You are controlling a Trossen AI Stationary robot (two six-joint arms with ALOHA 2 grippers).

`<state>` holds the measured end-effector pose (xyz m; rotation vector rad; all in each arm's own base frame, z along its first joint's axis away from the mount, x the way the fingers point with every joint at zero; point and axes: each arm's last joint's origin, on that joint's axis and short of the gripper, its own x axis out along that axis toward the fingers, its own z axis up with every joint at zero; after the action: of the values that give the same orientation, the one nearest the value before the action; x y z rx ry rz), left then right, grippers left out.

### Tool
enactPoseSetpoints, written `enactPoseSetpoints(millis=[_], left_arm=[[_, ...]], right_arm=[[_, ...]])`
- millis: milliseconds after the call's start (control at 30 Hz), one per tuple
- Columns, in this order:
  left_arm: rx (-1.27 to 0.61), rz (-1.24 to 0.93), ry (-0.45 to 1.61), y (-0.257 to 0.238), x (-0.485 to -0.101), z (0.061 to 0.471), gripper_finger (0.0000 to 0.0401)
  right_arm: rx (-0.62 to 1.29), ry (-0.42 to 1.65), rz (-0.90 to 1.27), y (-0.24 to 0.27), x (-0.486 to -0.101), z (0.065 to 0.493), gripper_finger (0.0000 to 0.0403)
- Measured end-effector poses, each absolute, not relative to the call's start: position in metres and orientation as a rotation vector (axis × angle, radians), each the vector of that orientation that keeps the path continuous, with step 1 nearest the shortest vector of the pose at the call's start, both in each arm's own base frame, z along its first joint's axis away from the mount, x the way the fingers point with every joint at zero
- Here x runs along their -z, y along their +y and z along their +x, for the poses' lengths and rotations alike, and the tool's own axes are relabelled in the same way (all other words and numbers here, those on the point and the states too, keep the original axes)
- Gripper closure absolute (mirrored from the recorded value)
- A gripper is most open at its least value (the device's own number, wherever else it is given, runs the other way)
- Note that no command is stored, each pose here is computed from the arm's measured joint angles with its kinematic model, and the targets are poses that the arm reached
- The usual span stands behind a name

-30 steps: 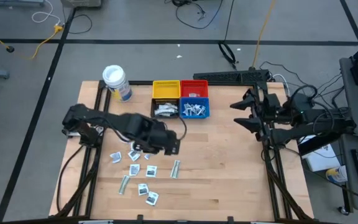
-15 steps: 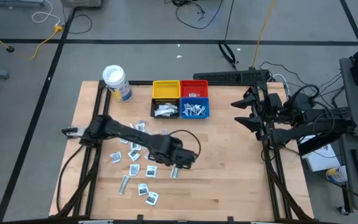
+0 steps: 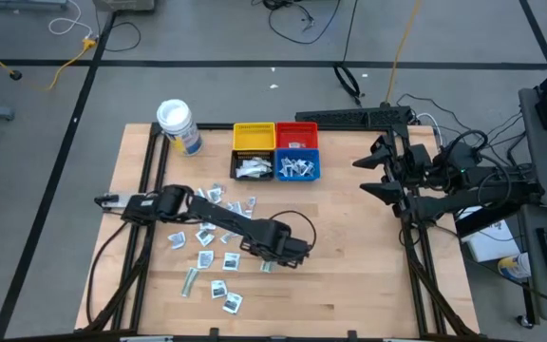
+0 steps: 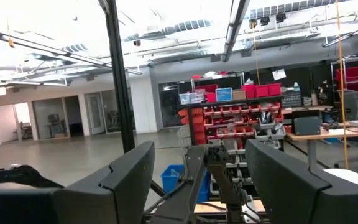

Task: Pick & Place First Aid Supplies
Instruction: Put the green bandage pack into the black basket

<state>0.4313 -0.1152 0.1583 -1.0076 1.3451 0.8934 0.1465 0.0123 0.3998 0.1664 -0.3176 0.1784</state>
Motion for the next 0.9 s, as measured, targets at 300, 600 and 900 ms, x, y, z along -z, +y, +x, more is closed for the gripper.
enactPoseSetpoints(millis=[300, 600, 900], left_arm=[[-0.922, -0.987, 1.359, -0.115, -0.148, 0.432, 0.0170], [-0.877, -0.958, 1.390, -0.113, -0.147, 0.432, 0.0352], [-0.650, -0.882, 1.494, -0.099, -0.164, 0.432, 0.0397]], right_arm=[[-0.179, -0.319, 0.166, 0.012, -0.400, 0.146, 0.0156], [-0.178, -0.319, 0.166, 0.012, -0.400, 0.146, 0.0156], [-0.178, -0.319, 0.166, 0.012, -0.400, 0.146, 0.0156]])
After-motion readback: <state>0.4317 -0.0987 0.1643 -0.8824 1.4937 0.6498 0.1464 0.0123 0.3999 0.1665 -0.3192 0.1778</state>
